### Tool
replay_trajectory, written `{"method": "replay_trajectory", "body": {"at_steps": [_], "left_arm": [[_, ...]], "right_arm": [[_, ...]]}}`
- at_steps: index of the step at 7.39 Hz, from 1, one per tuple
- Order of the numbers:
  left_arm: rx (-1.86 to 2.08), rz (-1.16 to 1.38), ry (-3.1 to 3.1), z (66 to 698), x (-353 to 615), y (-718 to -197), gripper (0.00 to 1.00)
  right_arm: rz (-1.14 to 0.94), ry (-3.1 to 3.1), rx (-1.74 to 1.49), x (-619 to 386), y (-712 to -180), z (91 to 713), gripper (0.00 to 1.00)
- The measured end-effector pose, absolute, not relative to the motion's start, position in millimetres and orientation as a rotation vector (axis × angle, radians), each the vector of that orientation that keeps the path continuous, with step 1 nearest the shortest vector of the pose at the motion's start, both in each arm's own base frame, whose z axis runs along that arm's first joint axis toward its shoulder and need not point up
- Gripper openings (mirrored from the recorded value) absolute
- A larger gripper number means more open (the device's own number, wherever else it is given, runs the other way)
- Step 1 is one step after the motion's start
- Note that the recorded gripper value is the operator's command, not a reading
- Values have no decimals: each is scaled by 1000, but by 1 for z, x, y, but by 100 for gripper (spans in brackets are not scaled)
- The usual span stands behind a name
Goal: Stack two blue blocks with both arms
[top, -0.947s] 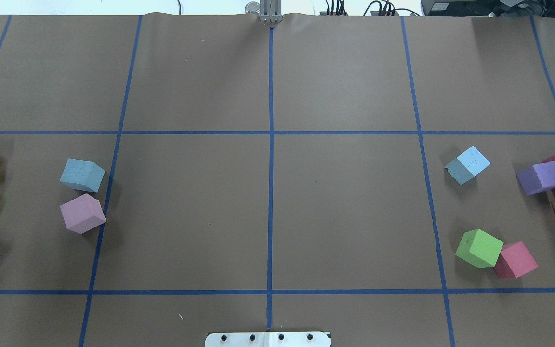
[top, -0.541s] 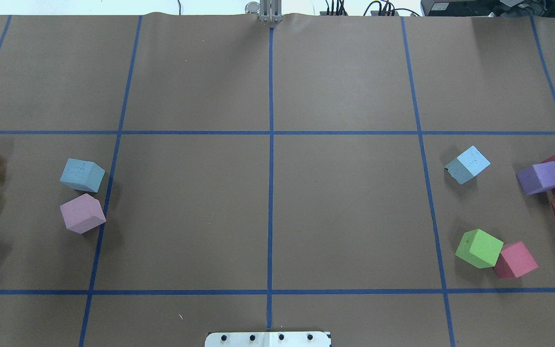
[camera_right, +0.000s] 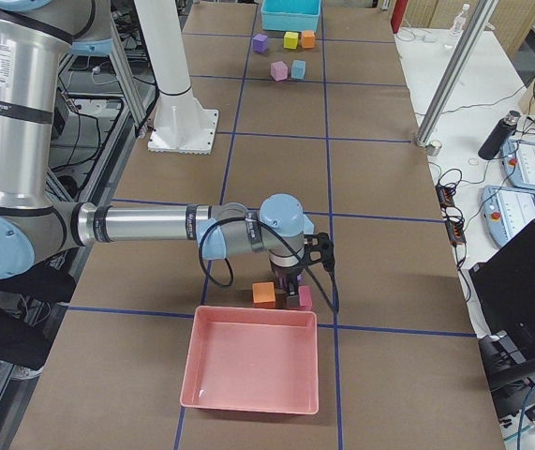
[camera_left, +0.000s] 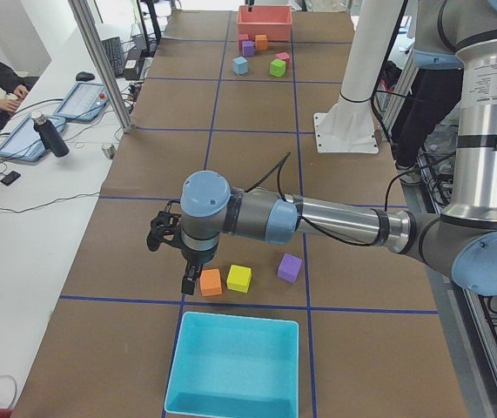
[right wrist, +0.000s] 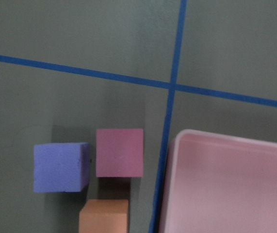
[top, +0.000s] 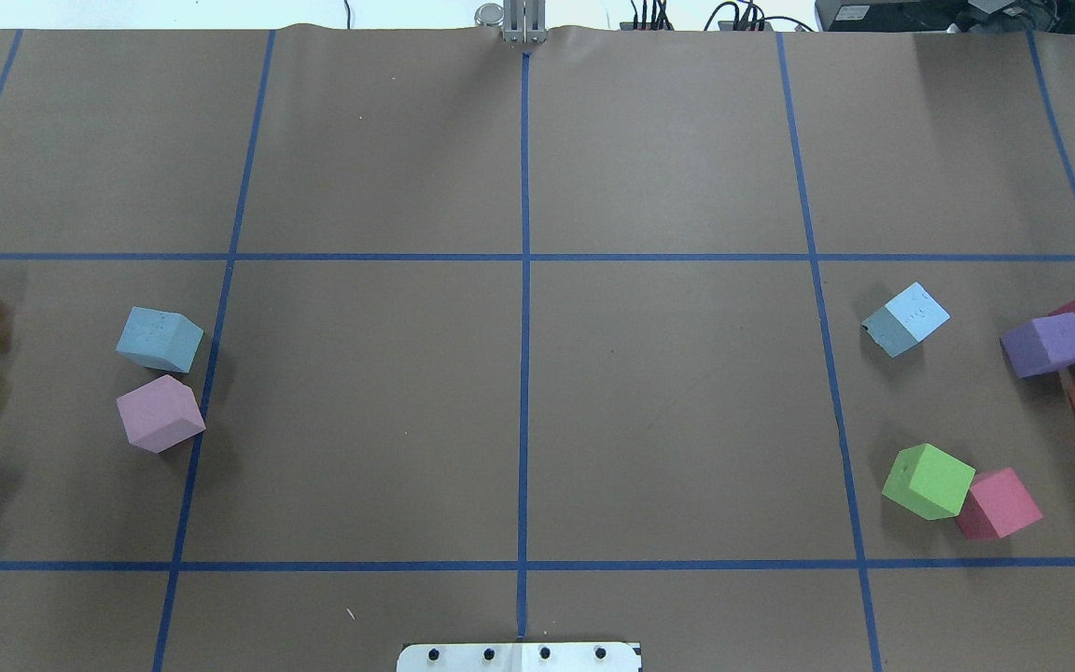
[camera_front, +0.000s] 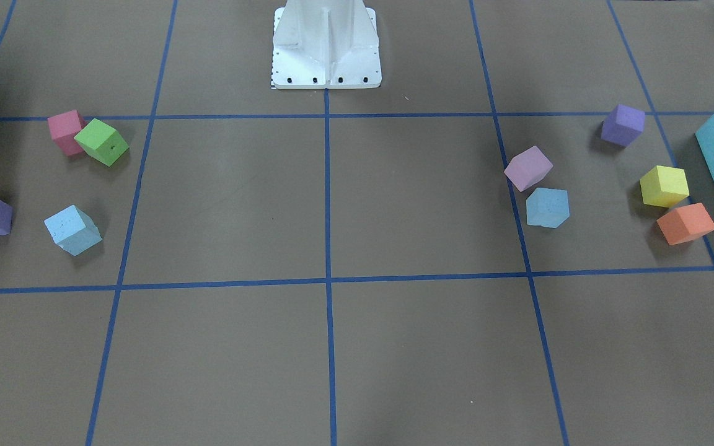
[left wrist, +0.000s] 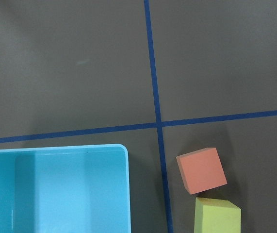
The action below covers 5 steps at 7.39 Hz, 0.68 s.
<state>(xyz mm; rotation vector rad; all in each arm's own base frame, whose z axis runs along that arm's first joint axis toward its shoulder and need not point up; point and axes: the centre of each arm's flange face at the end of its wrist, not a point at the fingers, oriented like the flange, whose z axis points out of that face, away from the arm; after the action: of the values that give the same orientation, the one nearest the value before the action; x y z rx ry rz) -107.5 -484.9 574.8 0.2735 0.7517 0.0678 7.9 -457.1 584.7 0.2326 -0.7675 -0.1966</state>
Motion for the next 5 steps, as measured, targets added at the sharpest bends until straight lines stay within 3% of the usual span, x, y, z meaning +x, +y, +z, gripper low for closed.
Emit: {"method": "replay_trajectory", "body": {"at_steps": [2, 5], "left_arm": [[288, 72, 753, 574, -105, -486, 98], [281, 74, 758, 575, -102, -487, 98]], "right_arm": [[-362, -825, 306, -79, -500, 517, 100], [-499, -852, 322, -190, -506, 464, 100]]}}
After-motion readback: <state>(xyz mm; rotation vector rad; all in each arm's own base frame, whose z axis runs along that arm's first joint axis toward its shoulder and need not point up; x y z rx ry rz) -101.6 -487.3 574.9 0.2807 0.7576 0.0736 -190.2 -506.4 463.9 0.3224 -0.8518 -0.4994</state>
